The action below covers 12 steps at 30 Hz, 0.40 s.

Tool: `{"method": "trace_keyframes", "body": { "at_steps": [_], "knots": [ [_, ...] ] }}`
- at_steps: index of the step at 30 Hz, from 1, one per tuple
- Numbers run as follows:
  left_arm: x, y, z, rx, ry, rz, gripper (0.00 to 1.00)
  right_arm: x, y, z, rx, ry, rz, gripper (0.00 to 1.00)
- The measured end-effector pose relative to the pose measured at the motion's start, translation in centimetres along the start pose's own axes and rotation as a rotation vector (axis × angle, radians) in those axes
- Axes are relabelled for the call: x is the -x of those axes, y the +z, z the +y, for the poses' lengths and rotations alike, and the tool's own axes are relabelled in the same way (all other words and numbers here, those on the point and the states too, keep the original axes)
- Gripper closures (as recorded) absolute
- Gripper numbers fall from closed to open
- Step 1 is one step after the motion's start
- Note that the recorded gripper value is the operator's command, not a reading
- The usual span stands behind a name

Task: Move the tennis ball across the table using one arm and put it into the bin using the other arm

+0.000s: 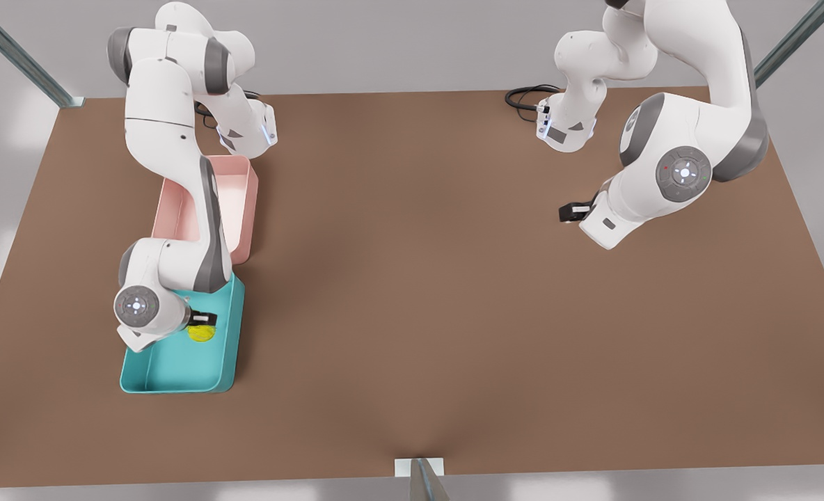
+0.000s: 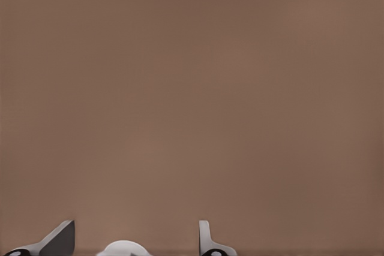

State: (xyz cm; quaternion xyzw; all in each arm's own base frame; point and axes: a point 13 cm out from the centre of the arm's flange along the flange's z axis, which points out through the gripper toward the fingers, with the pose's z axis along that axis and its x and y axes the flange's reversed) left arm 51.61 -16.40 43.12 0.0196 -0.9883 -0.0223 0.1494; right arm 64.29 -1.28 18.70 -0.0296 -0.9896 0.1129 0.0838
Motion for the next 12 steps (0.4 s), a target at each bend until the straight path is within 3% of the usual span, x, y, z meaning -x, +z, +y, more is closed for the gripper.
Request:
{"method": "trace_keyframes", "body": {
  "at_steps": [2,5,8,12],
  "knots": [
    [0.0,0.0,0.0,0.000,-0.001,0.001,0.00,0.2,-2.4,0.5,0.015,-0.033,-0.020,0.00],
    [0.0,0.1,0.0,0.000,-0.002,0.001,0.00,-0.1,-13.3,3.5,0.104,-0.103,-0.103,0.00],
    [0.0,0.0,0.0,0.000,-0.003,0.000,0.00,-5.0,-22.5,-0.2,0.174,-0.114,-0.159,0.00],
    [0.1,0.0,0.1,0.000,-0.006,0.000,0.00,-9.7,-25.9,-3.8,0.171,-0.093,-0.135,0.00]
  ]
}}
